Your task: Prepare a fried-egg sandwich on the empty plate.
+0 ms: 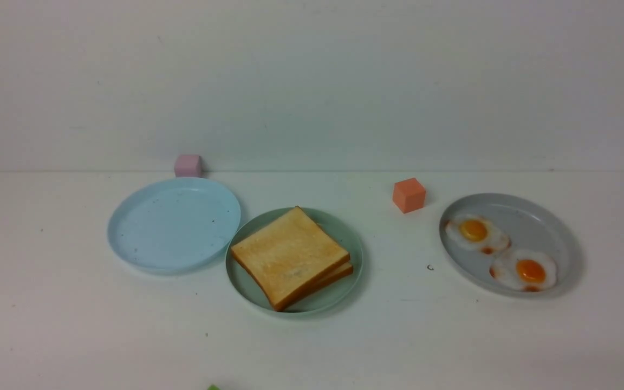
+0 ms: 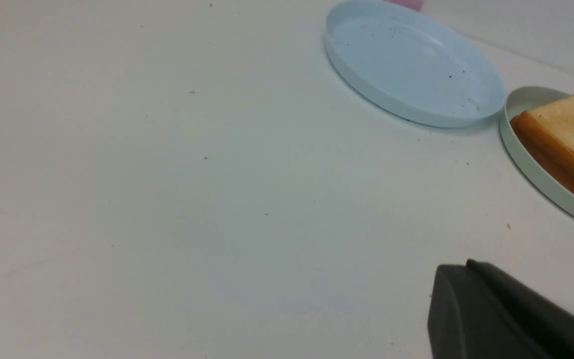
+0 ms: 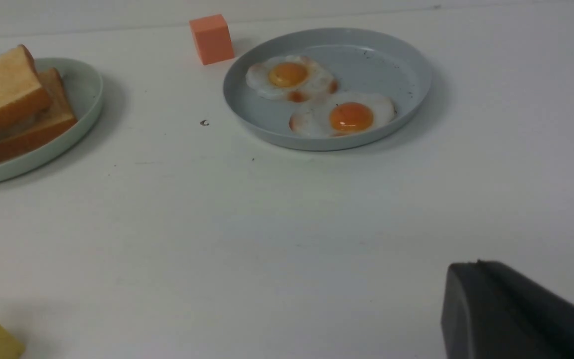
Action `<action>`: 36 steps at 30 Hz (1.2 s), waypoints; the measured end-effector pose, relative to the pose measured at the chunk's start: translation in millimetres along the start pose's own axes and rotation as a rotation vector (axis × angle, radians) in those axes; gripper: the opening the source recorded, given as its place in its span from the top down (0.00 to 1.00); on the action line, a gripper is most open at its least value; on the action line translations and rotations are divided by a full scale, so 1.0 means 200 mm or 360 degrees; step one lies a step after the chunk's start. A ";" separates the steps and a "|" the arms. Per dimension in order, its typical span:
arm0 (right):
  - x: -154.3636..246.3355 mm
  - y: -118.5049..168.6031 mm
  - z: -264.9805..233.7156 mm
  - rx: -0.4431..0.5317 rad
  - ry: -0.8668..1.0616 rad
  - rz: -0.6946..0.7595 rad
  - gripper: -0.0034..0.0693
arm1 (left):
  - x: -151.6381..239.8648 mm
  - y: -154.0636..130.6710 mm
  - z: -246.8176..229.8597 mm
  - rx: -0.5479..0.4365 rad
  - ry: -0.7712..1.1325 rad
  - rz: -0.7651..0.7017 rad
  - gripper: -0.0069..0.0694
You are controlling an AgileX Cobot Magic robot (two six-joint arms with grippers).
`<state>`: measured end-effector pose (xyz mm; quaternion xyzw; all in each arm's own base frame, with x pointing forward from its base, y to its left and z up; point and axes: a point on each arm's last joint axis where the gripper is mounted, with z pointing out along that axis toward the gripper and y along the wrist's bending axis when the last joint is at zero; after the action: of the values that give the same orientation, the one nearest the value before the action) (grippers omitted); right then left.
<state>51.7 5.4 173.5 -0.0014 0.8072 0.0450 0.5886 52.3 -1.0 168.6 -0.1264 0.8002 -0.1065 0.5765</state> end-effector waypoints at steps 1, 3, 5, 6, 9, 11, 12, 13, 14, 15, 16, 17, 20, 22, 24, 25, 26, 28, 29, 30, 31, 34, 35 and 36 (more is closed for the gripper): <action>0.00 0.00 0.00 0.0000 0.0000 0.0000 0.92 | 0.00 0.00 0.00 0.0000 0.0000 0.0000 0.93; 0.00 0.00 0.00 0.0000 0.0000 0.0000 0.92 | 0.00 0.00 0.00 0.0000 0.0000 0.0000 0.93; 0.00 0.00 0.00 0.0000 0.0000 0.0000 0.91 | 0.00 0.00 0.00 0.0000 0.0000 0.0000 0.93; 0.00 0.00 0.00 0.0000 0.0000 0.0000 0.91 | 0.00 0.00 0.00 0.0000 0.0000 0.0000 0.93; 0.00 0.00 0.00 0.0000 0.0000 0.0000 0.91 | 0.00 0.00 0.00 0.0000 0.0000 0.0000 0.93; 0.00 0.00 0.00 0.0000 0.0000 0.0000 0.91 | 0.00 0.00 0.00 0.0000 0.0000 0.0000 0.93; 0.00 0.00 0.00 0.0000 0.0000 0.0000 0.90 | 0.00 0.00 0.00 0.0000 0.0000 0.0000 0.93; 0.00 0.00 0.00 0.0000 0.0000 0.0000 0.90 | 0.00 0.00 0.00 0.0000 0.0000 0.0000 0.93; 0.00 0.00 0.00 0.0000 0.0000 0.0000 0.90 | 0.00 0.00 0.00 0.0000 0.0000 0.0000 0.93; 0.00 0.00 0.00 0.0000 0.0000 0.0000 0.90 | 0.00 0.00 0.00 0.0000 0.0000 0.0000 0.93; 0.00 0.00 0.00 0.0000 0.0000 0.0000 0.90 | 0.00 0.00 0.00 0.0000 0.0000 0.0000 0.93; 0.00 0.00 0.00 0.0000 0.0000 0.0000 0.90 | 0.00 0.00 0.00 0.0000 0.0000 0.0000 0.92; 0.00 0.00 0.00 0.0000 0.0000 0.0000 0.89 | 0.00 0.00 0.00 0.0000 0.0000 0.0000 0.92; 0.00 0.00 0.00 0.0000 0.0000 0.0000 0.89 | 0.00 0.00 0.00 0.0000 0.0000 0.0000 0.92; 0.00 0.00 0.00 0.0000 0.0000 0.0000 0.89 | 0.00 0.00 0.00 0.0000 0.0000 0.0000 0.92; 0.00 0.00 0.00 0.0000 0.0000 0.0000 0.89 | 0.00 0.00 0.00 0.0000 0.0000 0.0000 0.92; 0.00 0.00 0.00 0.0000 0.0000 0.0000 0.89 | 0.00 0.00 0.00 0.0000 0.0000 0.0000 0.92; 0.00 0.00 0.00 0.0000 0.0000 0.0000 0.89 | 0.00 0.00 0.00 0.0000 0.0000 0.0000 0.92; 0.00 0.00 0.00 0.0000 0.0000 0.0000 0.89 | 0.00 0.00 0.00 0.0000 0.0000 0.0000 0.92; 0.00 0.00 0.00 0.0000 0.0000 0.0000 0.89 | 0.00 0.00 0.00 0.0000 0.0000 0.0000 0.92; 0.00 0.00 0.00 0.0000 0.0000 0.0000 0.88 | 0.00 0.00 0.00 0.0000 0.0000 0.0000 0.92; 0.00 0.00 0.00 0.0000 0.0000 0.0000 0.88 | 0.00 0.00 0.00 0.0000 0.0000 0.0000 0.91; 0.00 0.00 0.00 0.0000 0.0000 0.0000 0.88 | 0.00 0.00 0.00 0.0000 0.0000 0.0000 0.91; 0.00 0.00 0.00 0.0000 0.0000 0.0000 0.88 | 0.00 0.00 0.00 0.0000 0.0000 0.0000 0.91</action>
<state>51.7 5.4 173.5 -0.0014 0.8072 0.0450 0.5886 52.3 -1.0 168.6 -0.1264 0.8002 -0.1065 0.5765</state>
